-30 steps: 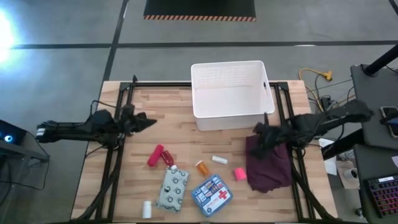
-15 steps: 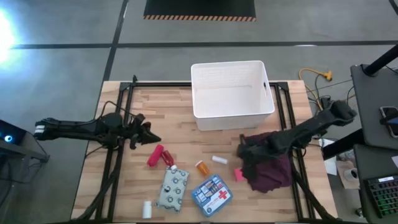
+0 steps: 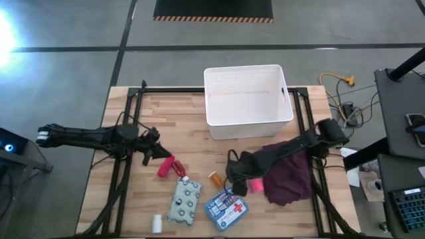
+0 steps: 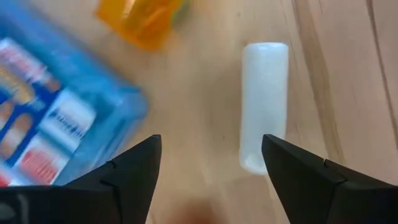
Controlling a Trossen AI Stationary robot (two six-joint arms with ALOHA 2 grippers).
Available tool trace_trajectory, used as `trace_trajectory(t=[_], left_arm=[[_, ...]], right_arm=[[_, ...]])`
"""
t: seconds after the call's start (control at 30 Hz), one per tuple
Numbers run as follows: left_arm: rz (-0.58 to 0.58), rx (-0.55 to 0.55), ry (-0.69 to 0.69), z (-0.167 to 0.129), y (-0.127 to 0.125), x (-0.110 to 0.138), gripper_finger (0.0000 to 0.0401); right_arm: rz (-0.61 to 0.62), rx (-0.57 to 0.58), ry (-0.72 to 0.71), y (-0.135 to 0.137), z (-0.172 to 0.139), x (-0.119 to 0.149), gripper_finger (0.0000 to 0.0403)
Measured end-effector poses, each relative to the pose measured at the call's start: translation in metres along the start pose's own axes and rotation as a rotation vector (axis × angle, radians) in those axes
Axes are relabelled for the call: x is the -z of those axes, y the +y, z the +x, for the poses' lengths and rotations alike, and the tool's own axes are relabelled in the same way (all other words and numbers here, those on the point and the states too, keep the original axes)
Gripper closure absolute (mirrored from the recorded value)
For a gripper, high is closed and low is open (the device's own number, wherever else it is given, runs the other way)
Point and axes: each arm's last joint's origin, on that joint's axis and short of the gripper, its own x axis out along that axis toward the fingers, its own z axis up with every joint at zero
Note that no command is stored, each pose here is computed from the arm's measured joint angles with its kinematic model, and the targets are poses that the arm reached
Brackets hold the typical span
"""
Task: Pick & place medical supplies in basket/bin
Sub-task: Put the rolled gauze into the white bin
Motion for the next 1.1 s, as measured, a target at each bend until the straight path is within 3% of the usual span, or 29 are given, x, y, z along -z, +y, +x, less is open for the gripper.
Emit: trace_trajectory(t=[0.27, 0.53, 0.77, 0.93, 1.1], left_arm=[[0.016, 0.021, 0.01, -0.002, -0.001, 0.0, 0.0401], [0.028, 0.0, -0.036, -0.004, -0.001, -0.001, 0.0401], [0.027, -0.03, -0.064, -0.004, 0.0, -0.002, 0.0401], [0.02, -0.031, -0.065, -0.004, 0.0, -0.002, 0.0401], [0.02, -0.029, -0.068, -0.004, 0.0, -0.002, 0.0401]], right_arm=[[0.111, 0.1, -0.035, -0.006, -0.006, 0.001, 0.0123], [-0.024, 0.111, -0.02, -0.009, -0.003, 0.0, 0.0107], [0.0, 0.085, 0.012, -0.018, 0.028, -0.009, 0.0112], [0.028, 0.038, 0.073, -0.019, 0.035, -0.009, 0.0147], [0.11, 0.043, 0.057, -0.019, 0.029, -0.009, 0.0225]])
